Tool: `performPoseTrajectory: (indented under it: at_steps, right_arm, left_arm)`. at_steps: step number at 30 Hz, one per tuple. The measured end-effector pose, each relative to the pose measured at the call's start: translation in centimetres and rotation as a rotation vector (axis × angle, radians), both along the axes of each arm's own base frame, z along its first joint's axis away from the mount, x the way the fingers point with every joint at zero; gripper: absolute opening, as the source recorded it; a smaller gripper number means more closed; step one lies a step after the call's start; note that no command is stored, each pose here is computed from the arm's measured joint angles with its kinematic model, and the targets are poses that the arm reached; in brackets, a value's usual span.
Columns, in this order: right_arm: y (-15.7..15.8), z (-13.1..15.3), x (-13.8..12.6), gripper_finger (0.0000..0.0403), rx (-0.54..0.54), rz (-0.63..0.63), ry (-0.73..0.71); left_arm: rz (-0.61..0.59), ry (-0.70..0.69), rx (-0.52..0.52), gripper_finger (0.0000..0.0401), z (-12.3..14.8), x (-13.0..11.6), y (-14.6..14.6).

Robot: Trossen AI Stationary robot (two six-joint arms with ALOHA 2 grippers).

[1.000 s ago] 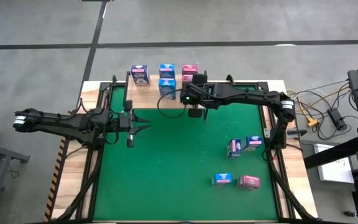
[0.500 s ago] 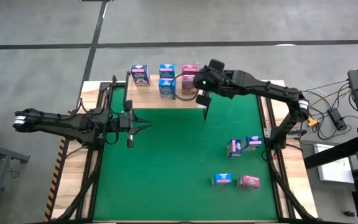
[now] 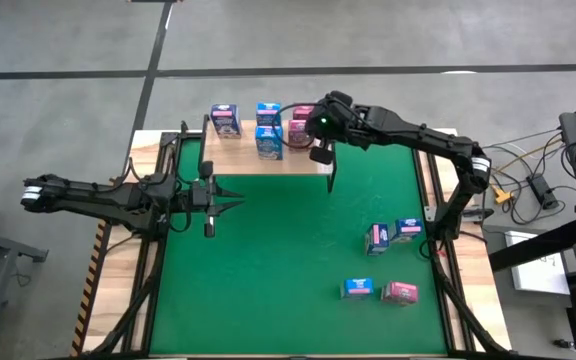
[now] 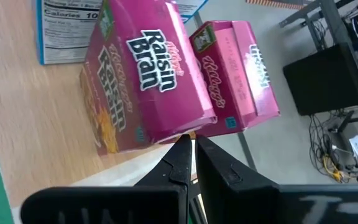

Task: Stack cereal on shelf
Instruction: Put the left pink cereal box on the shelf aligned with the other pink cereal box

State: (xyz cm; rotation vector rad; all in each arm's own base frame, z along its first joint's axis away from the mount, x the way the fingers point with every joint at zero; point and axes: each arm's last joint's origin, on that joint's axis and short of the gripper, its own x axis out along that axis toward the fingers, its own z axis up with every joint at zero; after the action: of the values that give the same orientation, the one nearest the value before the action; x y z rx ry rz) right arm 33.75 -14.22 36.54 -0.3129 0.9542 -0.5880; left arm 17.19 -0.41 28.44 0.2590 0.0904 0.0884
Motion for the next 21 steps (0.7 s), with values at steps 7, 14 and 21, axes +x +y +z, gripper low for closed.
performPoseTrajectory:
  at_steps: [7,14,21]
  right_arm:
    - [0.3,1.4,-0.8,0.0013,-0.045,-0.022,-0.041]
    - [0.4,4.1,-0.4,0.0013,-0.054,0.02,-0.247]
    - [0.1,3.4,1.6,0.0013,0.02,0.18,-0.38]
  left_arm:
    - [-0.001,0.0,0.0,0.0038,0.0,0.0,0.0]
    - [0.0,-0.001,0.0,0.0038,0.0,0.0,0.0]
    - [0.0,-0.001,0.0,0.0038,0.0,0.0,0.0]
